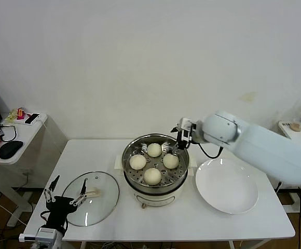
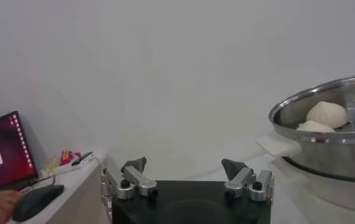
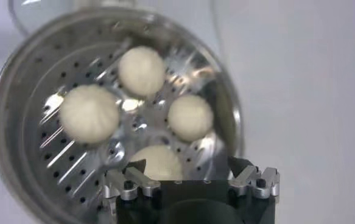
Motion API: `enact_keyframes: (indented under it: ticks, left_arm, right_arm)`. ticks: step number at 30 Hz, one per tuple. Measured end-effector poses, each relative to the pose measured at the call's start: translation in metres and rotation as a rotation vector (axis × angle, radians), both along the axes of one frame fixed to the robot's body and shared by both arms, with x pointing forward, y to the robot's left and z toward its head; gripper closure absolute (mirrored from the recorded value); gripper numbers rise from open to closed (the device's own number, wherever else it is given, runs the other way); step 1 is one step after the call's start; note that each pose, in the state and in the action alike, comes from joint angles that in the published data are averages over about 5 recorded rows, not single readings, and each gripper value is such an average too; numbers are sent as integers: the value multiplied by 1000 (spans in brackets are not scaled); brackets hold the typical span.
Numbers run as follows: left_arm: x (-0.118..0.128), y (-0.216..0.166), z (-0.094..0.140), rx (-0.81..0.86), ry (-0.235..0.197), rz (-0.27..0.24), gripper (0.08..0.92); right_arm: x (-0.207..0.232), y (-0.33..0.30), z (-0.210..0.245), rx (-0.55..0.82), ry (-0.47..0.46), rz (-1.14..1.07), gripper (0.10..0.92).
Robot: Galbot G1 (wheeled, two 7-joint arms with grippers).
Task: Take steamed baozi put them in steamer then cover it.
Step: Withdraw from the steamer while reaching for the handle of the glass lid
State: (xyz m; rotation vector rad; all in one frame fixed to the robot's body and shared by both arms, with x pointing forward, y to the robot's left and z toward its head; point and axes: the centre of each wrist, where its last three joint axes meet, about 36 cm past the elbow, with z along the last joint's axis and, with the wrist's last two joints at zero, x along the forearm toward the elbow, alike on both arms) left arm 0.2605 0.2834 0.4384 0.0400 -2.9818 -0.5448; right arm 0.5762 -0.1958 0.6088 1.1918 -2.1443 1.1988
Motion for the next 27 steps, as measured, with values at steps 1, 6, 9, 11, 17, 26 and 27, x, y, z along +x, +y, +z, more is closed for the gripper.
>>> enact_keyframes:
  ticks: [1,6,9,11,17,26,27]
  left_arm:
    - [0,0,-1,-2,0,-1,177]
    - [0,-3,-4,-12,0,-7,177]
    - [0,-4,-8,-17,2,-8,177]
    - [0,-5,-11,-17,3,-9,177]
    - [4,-5,-23,26,9,-14,177]
    - [3,21,-49,388,8,-28,177]
    - [2,25,-52,446,6,-34,177]
  right_arm:
    - [-4,-3,-4,39,-31,-10,200]
    - [-25,-22,-29,253,-191,-62,200]
    - [-38,-35,-45,396,-281,-97,200]
    - [-47,-45,-57,492,-339,-128,200]
    - [-79,-81,-96,747,-483,-275,200]
    - [-162,-147,-159,894,-572,-633,200]
    - [-172,-153,-164,892,-578,-668,200]
